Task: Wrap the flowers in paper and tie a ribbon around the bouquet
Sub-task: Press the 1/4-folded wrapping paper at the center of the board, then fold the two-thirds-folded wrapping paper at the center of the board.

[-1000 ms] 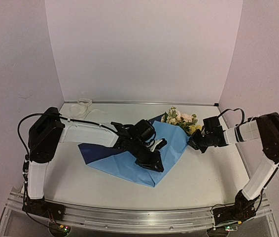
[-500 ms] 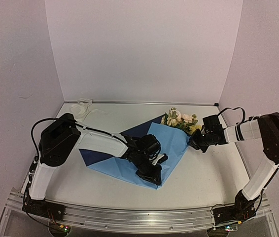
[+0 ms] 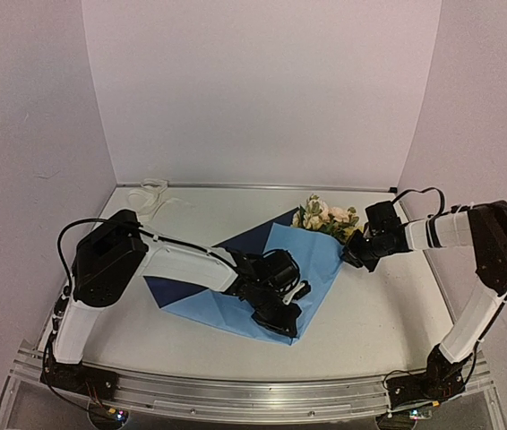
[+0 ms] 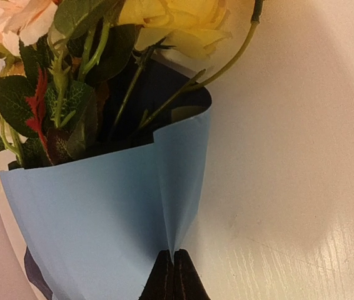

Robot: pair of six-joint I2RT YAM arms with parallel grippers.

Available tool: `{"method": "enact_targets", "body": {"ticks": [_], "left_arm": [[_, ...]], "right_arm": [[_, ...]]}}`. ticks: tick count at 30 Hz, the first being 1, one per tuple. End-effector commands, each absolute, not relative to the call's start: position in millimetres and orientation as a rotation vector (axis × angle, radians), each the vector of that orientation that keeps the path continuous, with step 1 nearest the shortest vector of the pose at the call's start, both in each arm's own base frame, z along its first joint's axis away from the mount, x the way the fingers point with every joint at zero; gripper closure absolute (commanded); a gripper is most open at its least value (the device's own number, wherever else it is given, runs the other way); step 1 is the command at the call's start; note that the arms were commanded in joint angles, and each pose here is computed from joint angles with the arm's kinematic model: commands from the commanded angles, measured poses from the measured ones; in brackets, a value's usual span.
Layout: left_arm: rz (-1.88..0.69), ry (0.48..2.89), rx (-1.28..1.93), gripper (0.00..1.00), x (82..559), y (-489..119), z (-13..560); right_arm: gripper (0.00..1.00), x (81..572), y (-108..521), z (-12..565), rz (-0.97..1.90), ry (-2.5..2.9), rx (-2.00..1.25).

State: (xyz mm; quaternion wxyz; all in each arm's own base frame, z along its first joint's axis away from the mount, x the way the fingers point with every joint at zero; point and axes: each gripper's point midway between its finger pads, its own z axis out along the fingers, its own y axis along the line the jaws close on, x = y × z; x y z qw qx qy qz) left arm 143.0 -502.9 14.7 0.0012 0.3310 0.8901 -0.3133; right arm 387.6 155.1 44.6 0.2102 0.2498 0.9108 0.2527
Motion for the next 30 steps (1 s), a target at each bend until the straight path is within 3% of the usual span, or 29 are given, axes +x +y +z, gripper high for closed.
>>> {"method": "enact_targets", "body": {"ticks": [1, 3, 8, 12, 15, 19, 30], "left_arm": [[-0.707, 2.96, 1.07, 1.0, 121.1, -469.0, -39.9], [-0.717, 2.933, 1.073, 1.0, 123.7, -472.0, -32.7], [-0.822, 2.806, 1.073, 0.89, 134.8, -491.1, 17.3], [-0.948, 2.691, 1.03, 0.8, 149.0, -505.1, 69.9], [-1.028, 2.624, 0.952, 0.76, 161.7, -503.8, 107.5], [-1.174, 2.603, 0.784, 0.76, 184.3, -484.3, 130.7], [-1.581, 2.514, 0.708, 0.81, 217.3, -459.2, 141.4]], "right_arm": [[1.0, 407.6, 146.4, 51.7, 0.641, 2.502, 0.684], [0.93, 405.2, 146.5, 52.3, 0.64, 2.516, 0.685], [0.54, 383.4, 134.6, 67.8, 0.552, 2.571, 0.671], [0.41, 356.5, 127.2, 90.3, 0.476, 2.602, 0.634], [0.42, 334.2, 131.7, 100.4, 0.444, 2.621, 0.602], [0.52, 306.4, 150.2, 109.6, 0.449, 2.619, 0.532], [0.66, 249.5, 267.0, 100.9, 0.855, 2.57, 0.333]]}}
